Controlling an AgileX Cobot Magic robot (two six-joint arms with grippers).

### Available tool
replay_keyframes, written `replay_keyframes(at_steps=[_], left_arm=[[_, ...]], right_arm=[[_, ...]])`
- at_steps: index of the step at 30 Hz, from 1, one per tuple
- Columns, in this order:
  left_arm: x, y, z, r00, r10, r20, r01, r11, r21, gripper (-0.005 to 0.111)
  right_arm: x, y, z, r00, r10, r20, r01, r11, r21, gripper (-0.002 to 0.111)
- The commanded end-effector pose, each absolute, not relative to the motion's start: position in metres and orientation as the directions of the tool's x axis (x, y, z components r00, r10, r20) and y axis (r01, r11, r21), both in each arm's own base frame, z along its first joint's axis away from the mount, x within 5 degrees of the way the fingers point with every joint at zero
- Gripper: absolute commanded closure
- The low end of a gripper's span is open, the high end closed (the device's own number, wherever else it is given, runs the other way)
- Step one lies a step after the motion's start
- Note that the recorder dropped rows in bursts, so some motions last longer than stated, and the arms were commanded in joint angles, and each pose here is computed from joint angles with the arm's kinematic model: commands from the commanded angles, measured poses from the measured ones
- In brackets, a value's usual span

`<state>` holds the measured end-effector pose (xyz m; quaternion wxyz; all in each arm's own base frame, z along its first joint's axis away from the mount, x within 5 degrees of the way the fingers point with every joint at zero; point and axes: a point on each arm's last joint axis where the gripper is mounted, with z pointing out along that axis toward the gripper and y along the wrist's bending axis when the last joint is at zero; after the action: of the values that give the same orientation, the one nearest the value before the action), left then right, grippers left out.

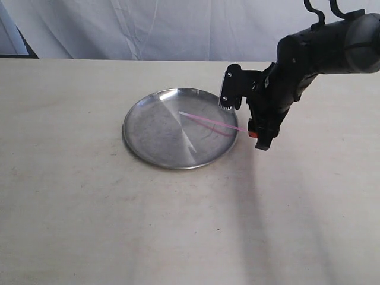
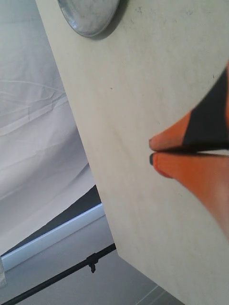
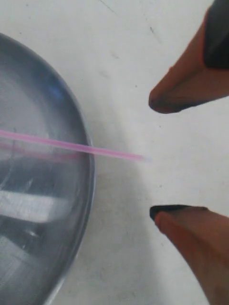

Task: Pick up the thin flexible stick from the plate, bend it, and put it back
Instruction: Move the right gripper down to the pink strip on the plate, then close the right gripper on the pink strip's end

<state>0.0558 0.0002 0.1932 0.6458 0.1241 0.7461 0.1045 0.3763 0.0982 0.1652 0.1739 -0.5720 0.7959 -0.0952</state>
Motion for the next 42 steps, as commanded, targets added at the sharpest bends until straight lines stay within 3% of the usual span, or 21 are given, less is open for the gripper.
replay_keyframes(at_steps=[1,16,39,42], left_arm=[[0.056,0.0,0.193,-0.125,0.315,-0.941,0.054,0.949,0.311,0.107],[0.056,0.0,0.193,-0.125,0.315,-0.941,0.054,0.949,0.311,0.107],[0.056,0.0,0.193,-0.125,0.315,-0.941,0.054,0.949,0.311,0.107],[0.056,0.0,0.193,-0.125,0.315,-0.941,0.054,0.949,0.311,0.107]], right_arm=[[0.375,0.101,0.166,-0.305,-0.933,-0.189,-0.881,0.352,-0.316,0.05],[0.388,0.105,0.146,-0.285,-0.93,-0.234,-0.858,0.356,-0.371,0.05],[0.399,0.105,0.121,-0.185,-0.966,-0.181,-0.858,0.248,-0.449,0.05],[0.4,0.105,0.121,-0.178,-0.968,-0.175,-0.859,0.239,-0.453,0.054]])
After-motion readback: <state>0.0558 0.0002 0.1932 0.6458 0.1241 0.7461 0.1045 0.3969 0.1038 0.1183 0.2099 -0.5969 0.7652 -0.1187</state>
